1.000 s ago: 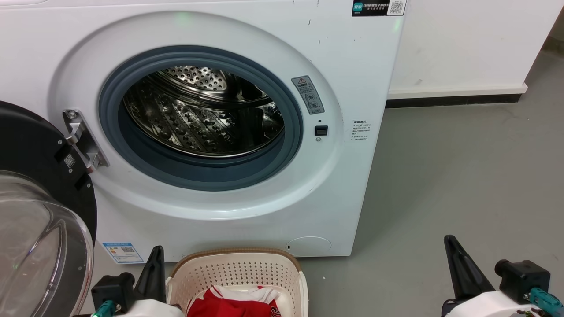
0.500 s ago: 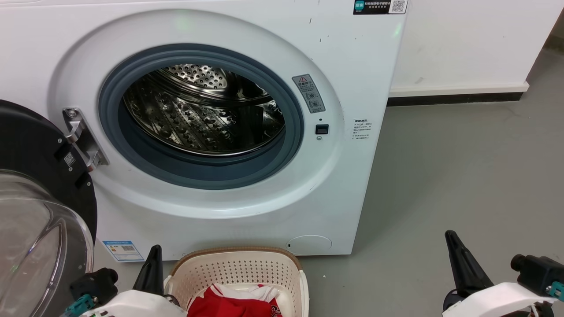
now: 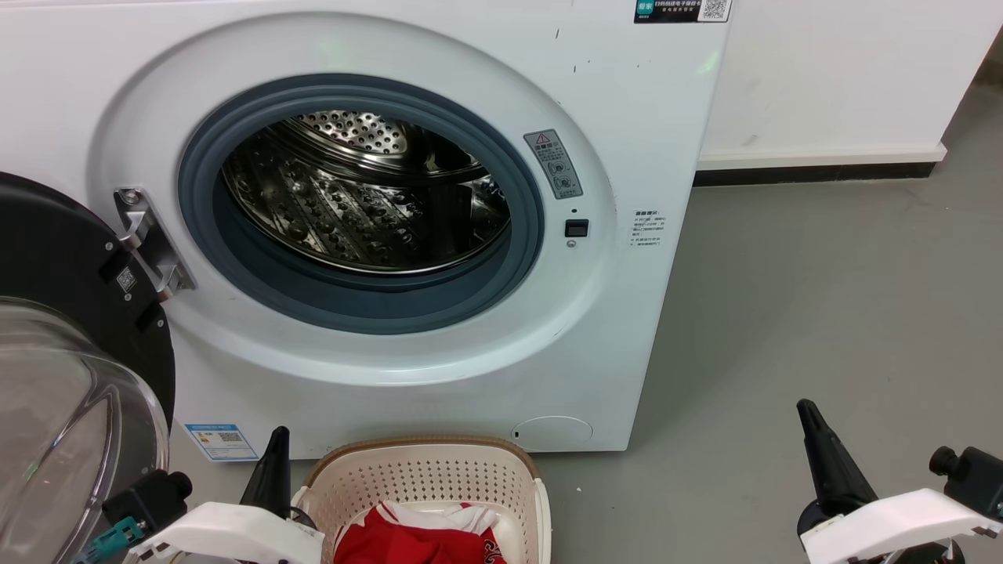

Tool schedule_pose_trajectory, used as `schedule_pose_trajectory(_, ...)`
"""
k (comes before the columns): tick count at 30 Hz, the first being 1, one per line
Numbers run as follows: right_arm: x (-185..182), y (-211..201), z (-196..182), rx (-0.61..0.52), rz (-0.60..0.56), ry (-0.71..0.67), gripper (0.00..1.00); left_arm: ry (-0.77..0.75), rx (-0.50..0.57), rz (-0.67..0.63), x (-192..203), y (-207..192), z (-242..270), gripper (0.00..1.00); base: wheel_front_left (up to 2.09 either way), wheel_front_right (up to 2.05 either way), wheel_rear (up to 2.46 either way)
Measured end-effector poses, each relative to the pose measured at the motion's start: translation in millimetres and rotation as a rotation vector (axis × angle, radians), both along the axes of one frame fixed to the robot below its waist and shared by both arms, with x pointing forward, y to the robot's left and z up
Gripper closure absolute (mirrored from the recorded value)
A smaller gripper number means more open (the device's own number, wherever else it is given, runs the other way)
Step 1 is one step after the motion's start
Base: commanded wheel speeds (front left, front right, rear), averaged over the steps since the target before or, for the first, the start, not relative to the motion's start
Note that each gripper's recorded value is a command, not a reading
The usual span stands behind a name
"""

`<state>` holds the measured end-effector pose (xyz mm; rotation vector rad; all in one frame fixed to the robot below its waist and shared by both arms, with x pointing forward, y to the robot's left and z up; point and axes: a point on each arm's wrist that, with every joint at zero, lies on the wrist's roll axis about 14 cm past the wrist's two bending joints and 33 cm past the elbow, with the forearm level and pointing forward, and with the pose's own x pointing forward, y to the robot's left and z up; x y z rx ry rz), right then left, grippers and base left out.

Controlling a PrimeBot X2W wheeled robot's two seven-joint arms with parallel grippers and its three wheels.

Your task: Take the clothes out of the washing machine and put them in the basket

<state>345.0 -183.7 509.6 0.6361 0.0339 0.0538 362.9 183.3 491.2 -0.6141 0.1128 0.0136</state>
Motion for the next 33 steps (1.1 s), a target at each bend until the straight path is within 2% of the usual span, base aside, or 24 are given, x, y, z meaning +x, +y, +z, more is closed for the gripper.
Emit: schedule_pose_trajectory(33,18.0,-7.5,-1.7,0.421,-0.030,0.016,1.00,0.000,-0.434,0.034,11.2,4.4,1.8,1.00,0.00,0.00,0.00)
